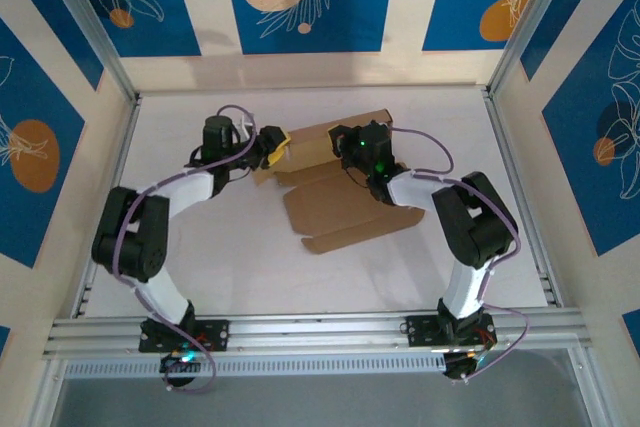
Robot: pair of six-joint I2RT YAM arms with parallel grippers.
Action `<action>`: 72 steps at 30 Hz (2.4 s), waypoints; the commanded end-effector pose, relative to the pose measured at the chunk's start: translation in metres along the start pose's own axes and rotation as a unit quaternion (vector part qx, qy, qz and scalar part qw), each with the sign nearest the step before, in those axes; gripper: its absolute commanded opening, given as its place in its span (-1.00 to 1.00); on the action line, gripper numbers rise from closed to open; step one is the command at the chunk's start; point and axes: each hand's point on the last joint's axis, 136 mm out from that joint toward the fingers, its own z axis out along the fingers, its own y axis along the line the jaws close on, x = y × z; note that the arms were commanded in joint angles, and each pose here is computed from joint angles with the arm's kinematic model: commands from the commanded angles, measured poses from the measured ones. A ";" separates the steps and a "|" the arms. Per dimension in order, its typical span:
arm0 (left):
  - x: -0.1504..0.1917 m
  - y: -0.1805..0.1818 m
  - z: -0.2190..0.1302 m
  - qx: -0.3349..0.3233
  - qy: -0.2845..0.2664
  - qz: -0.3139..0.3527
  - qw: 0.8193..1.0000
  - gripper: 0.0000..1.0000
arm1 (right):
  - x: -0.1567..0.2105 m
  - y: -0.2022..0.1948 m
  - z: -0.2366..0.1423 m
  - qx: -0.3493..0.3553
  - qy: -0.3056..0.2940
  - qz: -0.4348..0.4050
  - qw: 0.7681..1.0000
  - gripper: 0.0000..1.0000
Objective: Fold the paper box
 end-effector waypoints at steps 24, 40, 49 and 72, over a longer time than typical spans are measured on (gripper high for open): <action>0.031 0.101 0.013 -0.239 -0.072 0.206 0.946 -0.06 | -0.002 -0.005 -0.021 0.049 -0.061 -0.019 0.997 -1.00; 0.021 0.072 0.053 -0.181 -0.048 0.241 0.952 -0.11 | 0.005 -0.006 -0.018 0.047 -0.047 -0.020 0.998 -1.00; 0.020 0.087 0.036 -0.223 -0.055 0.250 0.941 -0.02 | 0.004 -0.006 -0.019 0.051 -0.047 -0.026 0.997 -1.00; 0.028 0.126 0.041 -0.264 -0.033 0.199 0.943 0.20 | 0.015 -0.012 -0.016 0.052 -0.035 -0.018 0.998 -1.00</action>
